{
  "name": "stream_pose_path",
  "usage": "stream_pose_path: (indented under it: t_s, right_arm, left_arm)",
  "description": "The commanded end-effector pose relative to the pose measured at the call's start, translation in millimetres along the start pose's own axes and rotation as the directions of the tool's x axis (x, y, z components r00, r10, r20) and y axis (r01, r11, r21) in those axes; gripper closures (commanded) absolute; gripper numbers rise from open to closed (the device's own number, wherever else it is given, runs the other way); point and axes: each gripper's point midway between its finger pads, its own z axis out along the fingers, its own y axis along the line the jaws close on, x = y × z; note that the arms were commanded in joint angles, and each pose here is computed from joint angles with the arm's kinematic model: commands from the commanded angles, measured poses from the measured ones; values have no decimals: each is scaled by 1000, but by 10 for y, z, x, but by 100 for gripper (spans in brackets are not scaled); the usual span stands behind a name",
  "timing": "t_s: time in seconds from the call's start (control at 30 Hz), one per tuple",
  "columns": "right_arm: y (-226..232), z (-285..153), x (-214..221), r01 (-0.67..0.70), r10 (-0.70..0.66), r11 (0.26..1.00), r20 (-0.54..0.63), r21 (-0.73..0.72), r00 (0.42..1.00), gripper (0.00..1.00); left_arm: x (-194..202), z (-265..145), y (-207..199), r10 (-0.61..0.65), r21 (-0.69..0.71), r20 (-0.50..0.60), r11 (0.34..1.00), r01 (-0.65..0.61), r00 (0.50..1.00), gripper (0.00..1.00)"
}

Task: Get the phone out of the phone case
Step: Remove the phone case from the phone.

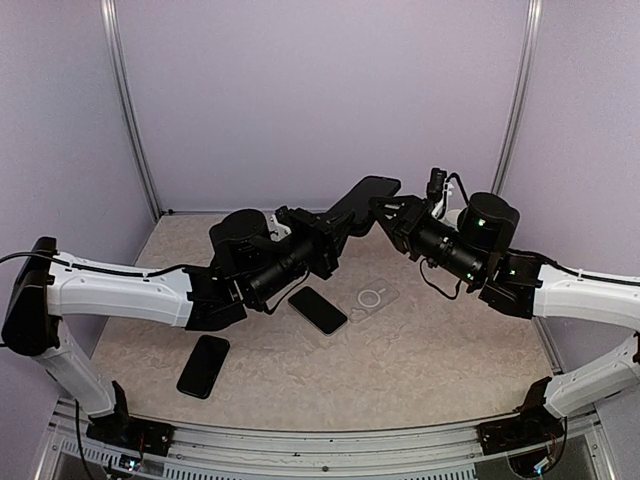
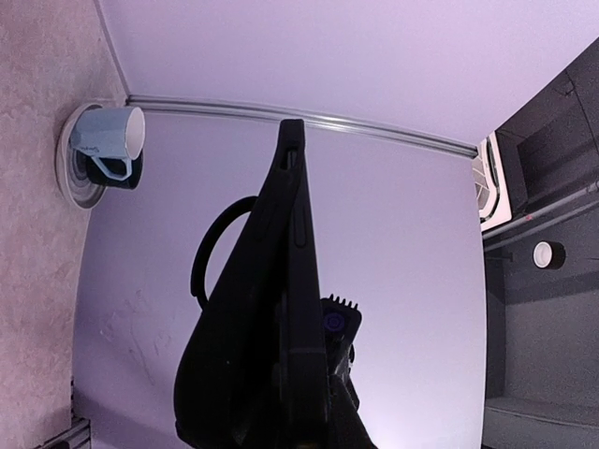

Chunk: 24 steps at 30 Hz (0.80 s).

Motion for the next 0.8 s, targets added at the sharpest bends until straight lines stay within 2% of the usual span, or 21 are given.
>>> stream_pose_path:
  t_s: [0.0, 0.2, 0.37, 0.43, 0.57, 0.77]
  right_arm:
    - [135, -17, -265, -16, 17, 1000, 104, -16, 994, 68]
    - [198, -39, -149, 15, -12, 998, 42, -62, 999, 66]
    - [416, -274, -180, 104, -100, 984, 34, -142, 994, 46]
    - [435, -368, -197, 114, -109, 982, 37, -148, 993, 41]
    - [389, -441, -124, 109, -109, 983, 6, -150, 994, 43]
    - [323, -440, 140, 97, -118, 978, -106, -184, 987, 47]
  left_arm:
    - [390, -34, -312, 0, 86, -130, 996, 11, 992, 100]
    - [345, -31, -353, 8, 100, -109, 995, 3, 994, 100]
    - [239, -39, -382, 9, 104, -85, 995, 0, 996, 100]
    - [207, -54, -418, 14, 111, -73, 994, -6, 997, 100]
    - [167, -69, -491, 18, 127, -61, 992, -11, 998, 100]
    - [139, -57, -547, 15, 142, -57, 990, -7, 998, 100]
